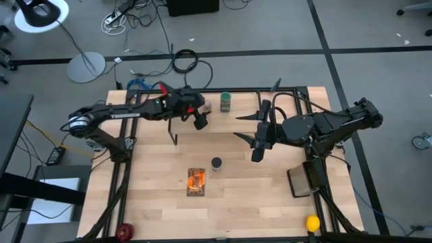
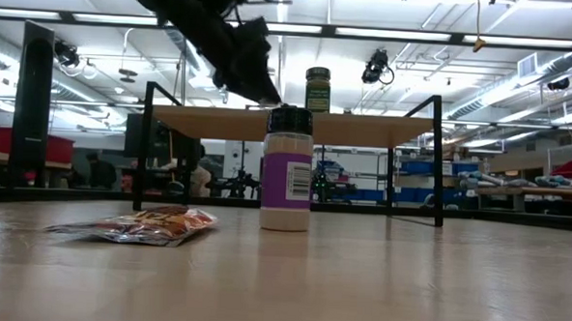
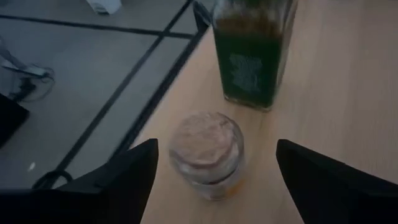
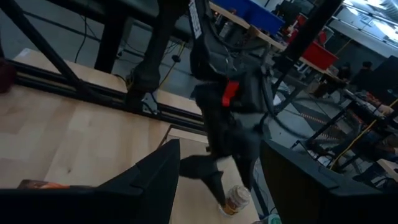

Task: Shelf spices
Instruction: Remove the brown seasoning bottle from the shelf

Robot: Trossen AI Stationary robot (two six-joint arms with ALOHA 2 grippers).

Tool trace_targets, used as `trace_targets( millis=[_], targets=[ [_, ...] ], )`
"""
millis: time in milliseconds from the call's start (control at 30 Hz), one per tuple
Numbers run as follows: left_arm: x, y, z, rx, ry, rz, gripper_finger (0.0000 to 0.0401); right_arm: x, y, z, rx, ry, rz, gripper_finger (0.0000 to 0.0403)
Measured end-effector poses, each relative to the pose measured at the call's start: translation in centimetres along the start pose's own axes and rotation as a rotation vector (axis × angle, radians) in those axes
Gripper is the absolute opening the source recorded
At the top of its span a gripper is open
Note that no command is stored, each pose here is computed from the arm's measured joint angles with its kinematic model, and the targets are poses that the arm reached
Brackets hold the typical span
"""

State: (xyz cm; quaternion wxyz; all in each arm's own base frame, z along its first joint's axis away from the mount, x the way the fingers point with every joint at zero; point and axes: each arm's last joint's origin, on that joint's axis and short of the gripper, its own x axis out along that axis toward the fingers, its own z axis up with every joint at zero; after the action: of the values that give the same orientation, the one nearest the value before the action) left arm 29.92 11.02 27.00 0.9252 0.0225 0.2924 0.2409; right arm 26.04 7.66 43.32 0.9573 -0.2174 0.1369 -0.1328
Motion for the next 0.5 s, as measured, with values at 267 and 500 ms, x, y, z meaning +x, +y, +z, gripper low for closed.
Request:
trace_targets(
  millis=[267, 500],
  targets=[
    [2.8, -0.6, -0.7, 0.002, -0.005, 0.0, 0.0308, 0.0, 0.0, 0.0, -0.001, 0.001, 0.001, 0.022],
    [3.1, -0.5, -0.8, -0.013, 0.005, 0.037, 0.0201, 0.0, 0.0, 0.0, -0.001, 0.001, 0.002, 0.022]
  ],
)
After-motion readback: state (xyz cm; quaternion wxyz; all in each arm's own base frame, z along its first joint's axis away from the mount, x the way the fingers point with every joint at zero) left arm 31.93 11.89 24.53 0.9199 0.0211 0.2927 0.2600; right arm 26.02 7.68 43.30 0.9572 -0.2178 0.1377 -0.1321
